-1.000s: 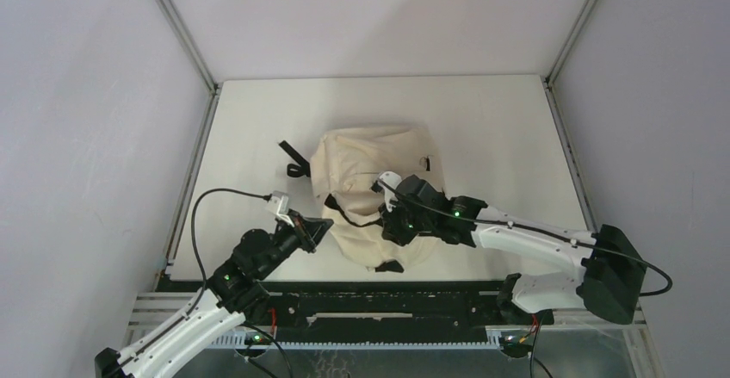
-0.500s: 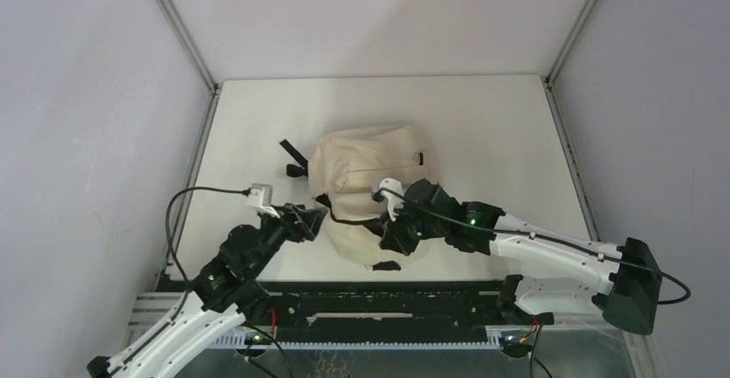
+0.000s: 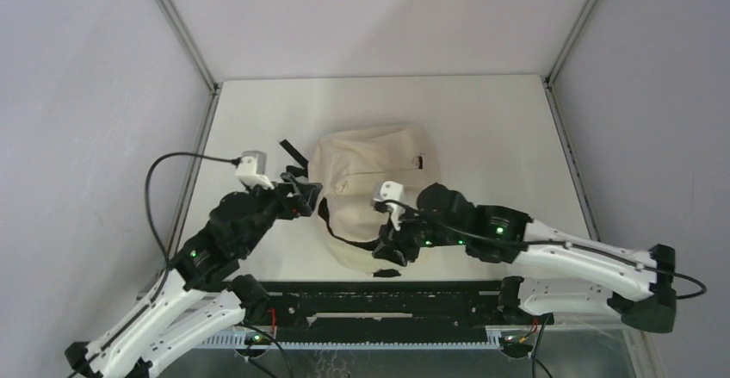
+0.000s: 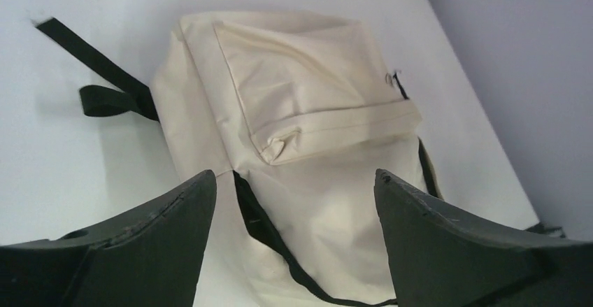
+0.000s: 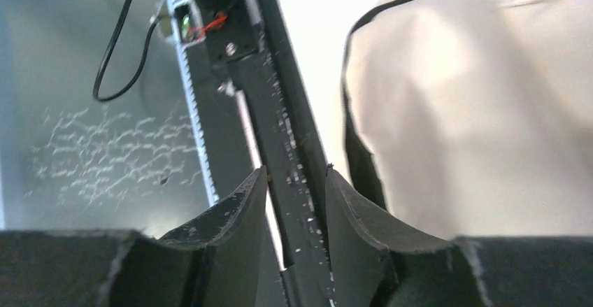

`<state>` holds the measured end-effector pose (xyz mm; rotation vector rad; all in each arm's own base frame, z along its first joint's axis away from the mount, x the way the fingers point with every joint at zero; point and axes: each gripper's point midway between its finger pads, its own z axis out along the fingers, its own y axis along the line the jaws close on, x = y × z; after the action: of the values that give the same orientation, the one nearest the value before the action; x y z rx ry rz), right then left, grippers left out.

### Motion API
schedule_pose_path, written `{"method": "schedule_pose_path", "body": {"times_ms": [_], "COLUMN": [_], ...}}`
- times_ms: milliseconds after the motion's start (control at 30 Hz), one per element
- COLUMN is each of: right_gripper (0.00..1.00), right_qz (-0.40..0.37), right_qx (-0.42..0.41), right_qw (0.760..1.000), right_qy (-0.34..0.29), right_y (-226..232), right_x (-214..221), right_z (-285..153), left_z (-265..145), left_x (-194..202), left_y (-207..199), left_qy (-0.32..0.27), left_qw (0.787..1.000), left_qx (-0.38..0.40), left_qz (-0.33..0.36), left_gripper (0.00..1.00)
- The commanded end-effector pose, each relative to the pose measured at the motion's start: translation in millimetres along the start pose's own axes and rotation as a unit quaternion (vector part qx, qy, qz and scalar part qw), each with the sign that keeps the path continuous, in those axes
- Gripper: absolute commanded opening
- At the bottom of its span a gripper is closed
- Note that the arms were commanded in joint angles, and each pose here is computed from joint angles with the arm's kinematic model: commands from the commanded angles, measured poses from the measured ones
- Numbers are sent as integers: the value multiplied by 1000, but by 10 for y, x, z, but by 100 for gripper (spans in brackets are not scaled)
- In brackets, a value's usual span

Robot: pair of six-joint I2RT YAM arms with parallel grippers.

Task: Pack the student bag
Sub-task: Zip the student bag at the center of the board.

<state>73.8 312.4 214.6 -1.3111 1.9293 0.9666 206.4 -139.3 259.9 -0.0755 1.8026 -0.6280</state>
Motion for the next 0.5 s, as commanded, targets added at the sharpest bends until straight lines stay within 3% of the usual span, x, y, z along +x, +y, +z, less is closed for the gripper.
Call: {"method": "schedule_pose_path", "body": {"times_ms": [0, 133, 300, 467], "right_gripper": [45, 46, 45, 45], "right_qz": [14, 117, 203, 235], "right_qx": [110, 224, 243, 296], "right_qw": [989, 961, 939, 910], "right_qy": [-96, -112, -135, -168], "right_y": [-340, -951, -1197, -1413], "right_x": [-357, -85, 225, 347], "right_z": [-382, -607, -769, -968], "left_z": [86, 25, -270, -477], "left_x": [96, 329, 810, 1147], "left_y": [-345, -781, -1209, -1453], "left_qy": [63, 116, 219, 308], "left_qw": [997, 986, 949, 912], "left_qx": [39, 105, 201, 257], "left_qz": [11, 61, 103, 88], "left_gripper": [84, 77, 76, 80]}}
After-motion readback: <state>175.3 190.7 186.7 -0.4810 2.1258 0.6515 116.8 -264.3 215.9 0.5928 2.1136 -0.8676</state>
